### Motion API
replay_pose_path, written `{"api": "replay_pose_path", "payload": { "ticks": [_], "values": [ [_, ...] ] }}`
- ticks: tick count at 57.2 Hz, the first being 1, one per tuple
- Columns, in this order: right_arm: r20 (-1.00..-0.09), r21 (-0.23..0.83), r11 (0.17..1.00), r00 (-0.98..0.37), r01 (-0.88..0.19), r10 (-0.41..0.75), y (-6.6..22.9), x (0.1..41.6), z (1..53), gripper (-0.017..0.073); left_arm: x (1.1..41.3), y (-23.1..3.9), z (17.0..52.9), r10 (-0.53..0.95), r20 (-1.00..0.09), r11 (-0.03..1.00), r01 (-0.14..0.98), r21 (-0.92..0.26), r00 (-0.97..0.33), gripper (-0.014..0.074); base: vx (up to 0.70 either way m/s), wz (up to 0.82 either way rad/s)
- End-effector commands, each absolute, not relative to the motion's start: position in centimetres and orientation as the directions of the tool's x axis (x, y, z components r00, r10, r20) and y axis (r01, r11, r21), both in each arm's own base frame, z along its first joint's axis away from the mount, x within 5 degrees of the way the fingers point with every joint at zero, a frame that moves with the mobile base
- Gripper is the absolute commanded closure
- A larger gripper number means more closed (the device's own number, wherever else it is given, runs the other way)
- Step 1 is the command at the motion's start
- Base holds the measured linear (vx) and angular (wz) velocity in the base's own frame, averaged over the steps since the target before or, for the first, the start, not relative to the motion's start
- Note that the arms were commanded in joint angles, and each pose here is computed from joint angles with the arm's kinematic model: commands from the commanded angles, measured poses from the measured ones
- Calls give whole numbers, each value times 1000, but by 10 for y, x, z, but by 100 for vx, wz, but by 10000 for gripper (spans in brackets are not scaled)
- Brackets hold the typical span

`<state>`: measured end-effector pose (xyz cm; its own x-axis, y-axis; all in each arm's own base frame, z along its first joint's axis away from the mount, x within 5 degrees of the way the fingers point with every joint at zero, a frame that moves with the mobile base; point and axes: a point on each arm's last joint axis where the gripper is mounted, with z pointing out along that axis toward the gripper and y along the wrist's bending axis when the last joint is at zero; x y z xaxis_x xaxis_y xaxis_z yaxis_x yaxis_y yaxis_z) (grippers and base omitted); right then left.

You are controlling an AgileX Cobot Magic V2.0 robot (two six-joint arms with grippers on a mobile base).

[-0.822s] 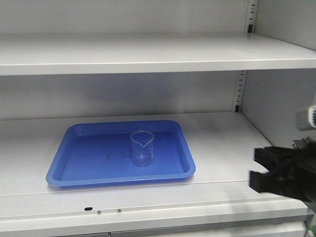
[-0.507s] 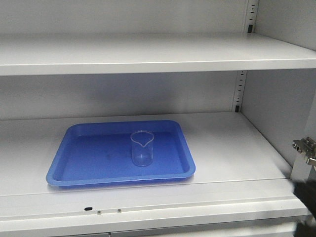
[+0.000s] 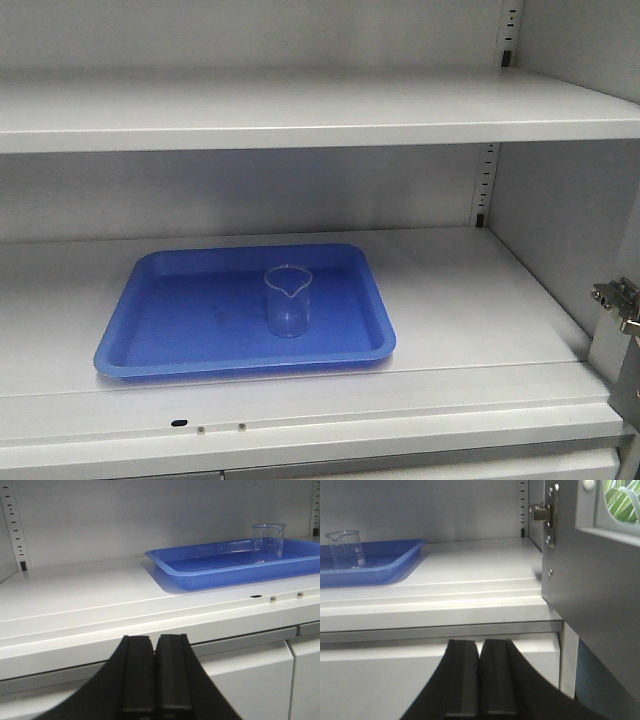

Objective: Pick beaker and place in left cabinet

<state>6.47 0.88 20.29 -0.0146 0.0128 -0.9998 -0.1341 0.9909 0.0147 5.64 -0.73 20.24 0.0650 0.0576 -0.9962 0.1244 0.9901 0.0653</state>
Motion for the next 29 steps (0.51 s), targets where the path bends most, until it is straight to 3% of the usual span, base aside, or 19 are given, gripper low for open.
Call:
{"api": "replay_pose_path", "payload": {
  "ticks": [1, 29],
  "values": [
    [-997, -5, 991, 75, -133, 5, 8, 57, 203, 565, 55, -7, 205, 36, -988, 992, 118, 54, 148, 592, 0, 0],
    [-998, -36, 991, 59, -128, -29, 7, 56, 200, 564, 55, -7, 205, 36, -988, 992, 118, 54, 148, 592, 0, 0]
  ]
}}
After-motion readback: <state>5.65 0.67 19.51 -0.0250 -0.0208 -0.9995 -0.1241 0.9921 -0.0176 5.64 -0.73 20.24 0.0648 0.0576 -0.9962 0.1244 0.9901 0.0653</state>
